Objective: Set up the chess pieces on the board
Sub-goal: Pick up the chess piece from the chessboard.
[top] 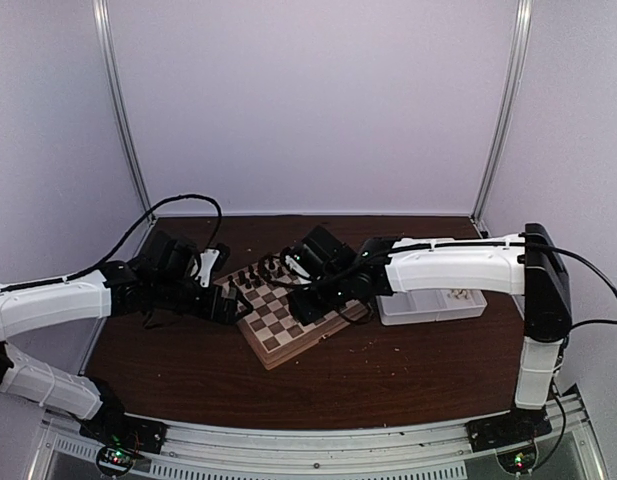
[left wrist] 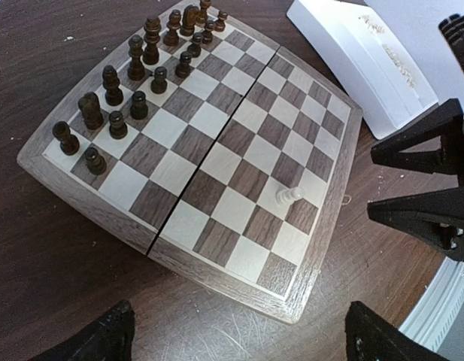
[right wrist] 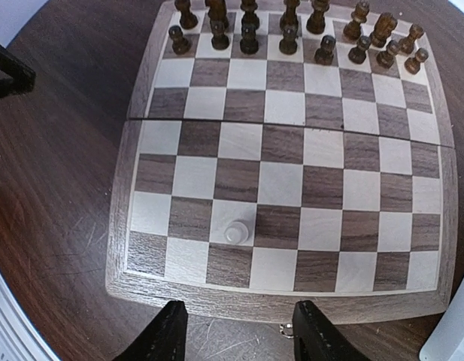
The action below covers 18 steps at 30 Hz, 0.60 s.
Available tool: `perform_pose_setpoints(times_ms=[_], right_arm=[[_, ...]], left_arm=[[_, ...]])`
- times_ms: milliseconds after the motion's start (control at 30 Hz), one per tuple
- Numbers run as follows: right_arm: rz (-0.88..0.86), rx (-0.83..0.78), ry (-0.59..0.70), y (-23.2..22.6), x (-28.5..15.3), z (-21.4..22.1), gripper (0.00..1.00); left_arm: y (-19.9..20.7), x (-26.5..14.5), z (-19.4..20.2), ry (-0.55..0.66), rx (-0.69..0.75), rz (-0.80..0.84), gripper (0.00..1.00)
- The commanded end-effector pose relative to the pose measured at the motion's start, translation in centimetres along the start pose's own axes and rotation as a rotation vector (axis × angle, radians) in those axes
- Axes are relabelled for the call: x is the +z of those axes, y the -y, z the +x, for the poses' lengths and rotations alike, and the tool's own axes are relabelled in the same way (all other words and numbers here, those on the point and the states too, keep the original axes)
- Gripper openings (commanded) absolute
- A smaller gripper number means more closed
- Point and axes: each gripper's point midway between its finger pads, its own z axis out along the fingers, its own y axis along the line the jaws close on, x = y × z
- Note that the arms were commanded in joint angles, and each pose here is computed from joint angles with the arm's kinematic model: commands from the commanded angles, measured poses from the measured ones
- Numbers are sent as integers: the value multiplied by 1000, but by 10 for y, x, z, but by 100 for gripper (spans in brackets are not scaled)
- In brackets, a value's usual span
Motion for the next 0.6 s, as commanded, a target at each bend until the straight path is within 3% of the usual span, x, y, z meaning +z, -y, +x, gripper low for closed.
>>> perform_pose_setpoints(times_ms=[0, 567], right_arm=[[11, 7, -116, 0, 13, 18, 50], [99, -12, -154, 4, 52, 8, 40]], left_arm=[[-7, -4, 3, 16, 5, -28, 98], [-11, -3, 7, 14, 15, -45, 98]])
